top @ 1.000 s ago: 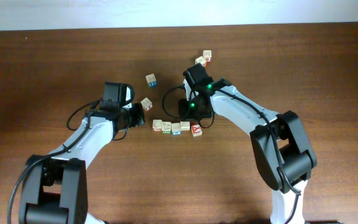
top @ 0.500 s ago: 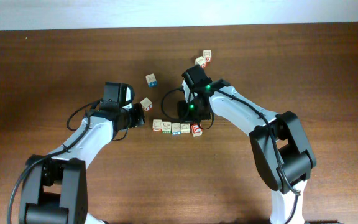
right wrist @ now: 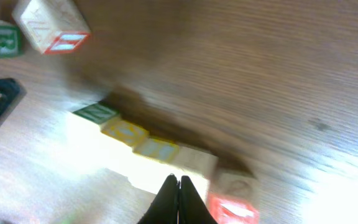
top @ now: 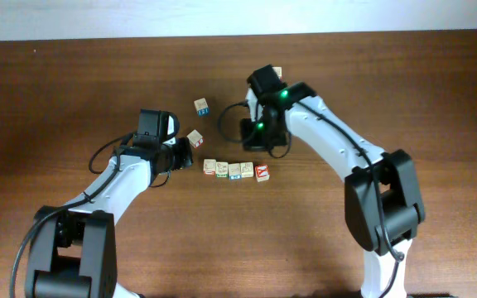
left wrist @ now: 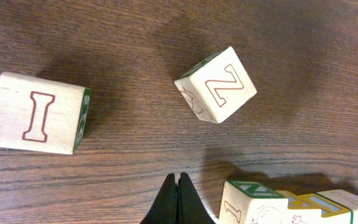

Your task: Rotate 5 blocks

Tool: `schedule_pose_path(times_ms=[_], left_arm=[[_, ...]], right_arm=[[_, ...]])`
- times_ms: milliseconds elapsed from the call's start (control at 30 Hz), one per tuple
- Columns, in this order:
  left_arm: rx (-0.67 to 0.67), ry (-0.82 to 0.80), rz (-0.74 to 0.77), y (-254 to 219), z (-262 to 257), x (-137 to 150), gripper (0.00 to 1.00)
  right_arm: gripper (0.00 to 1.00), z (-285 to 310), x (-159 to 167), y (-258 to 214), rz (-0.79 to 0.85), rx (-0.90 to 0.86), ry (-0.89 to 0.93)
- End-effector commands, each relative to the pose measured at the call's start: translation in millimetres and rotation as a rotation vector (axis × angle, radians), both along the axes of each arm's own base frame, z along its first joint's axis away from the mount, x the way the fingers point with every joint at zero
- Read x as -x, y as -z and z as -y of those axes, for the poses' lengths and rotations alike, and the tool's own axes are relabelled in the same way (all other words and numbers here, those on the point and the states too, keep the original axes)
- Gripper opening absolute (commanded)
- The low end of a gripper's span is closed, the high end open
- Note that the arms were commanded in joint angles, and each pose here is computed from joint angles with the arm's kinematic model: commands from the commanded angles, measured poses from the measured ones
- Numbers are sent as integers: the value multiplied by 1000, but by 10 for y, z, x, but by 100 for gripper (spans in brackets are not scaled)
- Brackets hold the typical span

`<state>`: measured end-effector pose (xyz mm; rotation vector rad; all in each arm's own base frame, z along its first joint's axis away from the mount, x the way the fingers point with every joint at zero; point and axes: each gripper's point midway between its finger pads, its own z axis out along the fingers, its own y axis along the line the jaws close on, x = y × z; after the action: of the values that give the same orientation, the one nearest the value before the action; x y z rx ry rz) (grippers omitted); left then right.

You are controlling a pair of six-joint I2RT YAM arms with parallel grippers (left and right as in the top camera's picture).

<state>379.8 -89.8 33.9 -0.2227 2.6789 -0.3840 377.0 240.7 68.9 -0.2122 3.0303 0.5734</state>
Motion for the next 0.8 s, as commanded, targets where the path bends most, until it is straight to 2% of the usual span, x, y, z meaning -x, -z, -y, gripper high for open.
schedule_pose_path(times_ms=[0, 133, 267, 500, 767], left_arm=[[17, -3, -14, 28, 30, 10, 0], [20, -3, 3, 8, 36, -27, 0], [20, -3, 7, 4, 38, -35, 0], [20, -3, 8, 3, 38, -36, 0], [20, -3, 8, 2, 38, -38, 0]], right_arm=[[4, 370, 95, 5, -57, 95, 42], [4, 496, 374, 305, -151, 137, 40], [4, 573, 511, 427, -192, 167, 39], [4, 568, 636, 422, -239, 169, 30], [4, 319, 751, 366, -268, 75, -32]])
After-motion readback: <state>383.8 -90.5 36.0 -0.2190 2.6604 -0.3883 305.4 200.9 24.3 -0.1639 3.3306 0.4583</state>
